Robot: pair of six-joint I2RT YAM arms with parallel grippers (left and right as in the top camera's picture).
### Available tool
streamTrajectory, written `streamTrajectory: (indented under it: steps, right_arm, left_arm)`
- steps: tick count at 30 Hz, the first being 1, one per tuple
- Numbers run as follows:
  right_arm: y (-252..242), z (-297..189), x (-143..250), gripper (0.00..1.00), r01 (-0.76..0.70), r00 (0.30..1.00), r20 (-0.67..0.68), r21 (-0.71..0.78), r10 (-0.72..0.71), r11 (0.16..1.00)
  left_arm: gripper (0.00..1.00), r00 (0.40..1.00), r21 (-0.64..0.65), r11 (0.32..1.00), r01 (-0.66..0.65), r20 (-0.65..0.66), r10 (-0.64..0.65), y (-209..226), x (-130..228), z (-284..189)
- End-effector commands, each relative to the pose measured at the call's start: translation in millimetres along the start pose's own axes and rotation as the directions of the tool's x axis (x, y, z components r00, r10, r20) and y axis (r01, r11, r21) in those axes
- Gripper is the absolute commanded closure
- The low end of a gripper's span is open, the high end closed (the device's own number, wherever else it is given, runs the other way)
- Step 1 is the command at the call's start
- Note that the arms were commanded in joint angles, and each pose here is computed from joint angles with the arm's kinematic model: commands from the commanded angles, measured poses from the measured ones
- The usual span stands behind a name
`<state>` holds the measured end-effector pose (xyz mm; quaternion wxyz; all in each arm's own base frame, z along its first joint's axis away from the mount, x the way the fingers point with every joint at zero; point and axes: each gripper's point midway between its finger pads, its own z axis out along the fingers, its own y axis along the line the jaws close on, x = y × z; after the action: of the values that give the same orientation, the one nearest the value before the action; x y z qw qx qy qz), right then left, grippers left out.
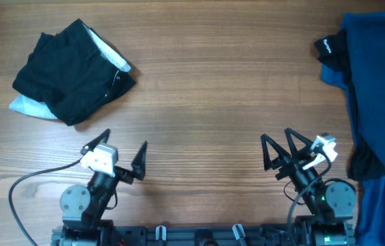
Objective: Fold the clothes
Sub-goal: 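Reach the right gripper to the teal shorts pile and grasp them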
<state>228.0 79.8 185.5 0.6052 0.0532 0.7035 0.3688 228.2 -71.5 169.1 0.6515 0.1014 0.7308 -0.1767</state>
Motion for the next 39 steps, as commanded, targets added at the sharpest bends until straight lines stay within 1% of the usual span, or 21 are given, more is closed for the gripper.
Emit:
streamTrajectory:
  steps: [1,3,4,8,10,12,14,16,19,21,23,25,27,28,30,32,33,36,38,39]
  right_arm:
    - [48,-6,-18,0.00,0.006,1.000,0.010,-0.203,-0.004,0.979]
    - [68,-11,-41,0.00,0.068,0.997,0.050,-0.223,-0.059,0.972]
    - [71,-10,-46,0.00,0.076,0.997,0.047,-0.219,-0.067,0.973]
    - [65,12,-59,0.00,0.048,0.997,-0.057,-0.141,-0.057,0.989]
    - [48,33,-68,0.00,0.023,0.991,-0.133,-0.025,-0.026,0.999]
    - [33,50,-78,0.00,0.023,0.984,-0.175,0.071,-0.010,0.997]
    - [15,68,-86,0.00,0.045,0.971,-0.237,0.174,-0.003,0.984]
    - [-5,87,-91,0.00,0.084,0.943,-0.334,0.264,0.009,0.961]
    - [-42,109,-101,0.00,0.138,0.891,-0.451,0.396,0.061,0.908]
    - [-68,119,-118,0.00,0.177,0.874,-0.480,0.456,0.073,0.872]
    - [-99,124,-141,0.00,0.197,0.878,-0.472,0.512,0.082,0.836]
    - [-139,124,-165,0.00,0.184,0.895,-0.432,0.578,0.107,0.795]
    - [-173,117,-175,0.00,0.162,0.906,-0.399,0.637,0.142,0.754]
    - [-200,108,-180,0.00,0.140,0.911,-0.373,0.677,0.173,0.723]
    - [-247,89,-179,0.04,0.116,0.915,-0.337,0.747,0.223,0.654]
    - [-283,75,-172,0.13,0.130,0.906,-0.347,0.772,0.241,0.622]
    - [-300,68,-168,0.15,0.120,0.903,-0.339,0.788,0.263,0.604]
    - [-332,59,-155,0.14,0.098,0.898,-0.320,0.814,0.302,0.573]
    - [-350,57,-150,0.18,0.091,0.900,-0.310,0.821,0.307,0.563]
    - [-356,59,-148,0.19,0.092,0.902,-0.308,0.822,0.304,0.562]
  left_arm:
    - [0.00,0.990,0.170,0.977,0.132,0.028,-0.139,-33,-30,-9]
    - [0.00,0.990,0.166,0.980,0.113,0.068,-0.125,-37,-63,-18]
    - [0.00,0.991,0.156,0.981,0.113,0.058,-0.123,-37,-71,-19]
    - [0.00,0.978,0.045,0.981,0.190,-0.096,-0.185,-24,-87,-10]
    - [0.00,0.958,-0.011,0.977,0.212,-0.193,-0.210,-16,-92,1]
    - [0.00,0.930,-0.060,0.972,0.229,-0.283,-0.236,-10,-94,10]
    - [0.00,0.881,-0.140,0.960,0.242,-0.384,-0.278,2,-97,23]
    - [0.00,0.833,-0.183,0.950,0.252,-0.459,-0.309,8,-101,36]
    - [0.00,0.789,-0.199,0.942,0.271,-0.515,-0.336,11,-112,55]
    - [0.00,0.768,-0.211,0.938,0.274,-0.539,-0.346,15,-109,65]
    - [0.00,0.749,-0.209,0.935,0.287,-0.560,-0.355,15,-102,69]
    - [0.00,0.731,-0.219,0.932,0.289,-0.579,-0.362,15,-96,69]
    - [0.00,0.724,-0.222,0.931,0.289,-0.585,-0.365,15,-93,69]
    - [0.00,0.724,-0.223,0.931,0.290,-0.585,-0.365,16,-93,69]
    - [0.00,0.724,-0.223,0.931,0.290,-0.585,-0.365,16,-93,69]
    - [0.00,0.724,-0.223,0.931,0.290,-0.585,-0.365,16,-93,69]
    - [0.00,0.723,-0.223,0.931,0.290,-0.586,-0.366,16,-93,69]
    - [0.00,0.723,-0.223,0.931,0.290,-0.587,-0.366,15,-93,69]
    - [0.00,0.718,-0.225,0.930,0.291,-0.591,-0.368,15,-92,68]
    - [0.00,0.715,-0.227,0.929,0.291,-0.594,-0.369,15,-91,68]
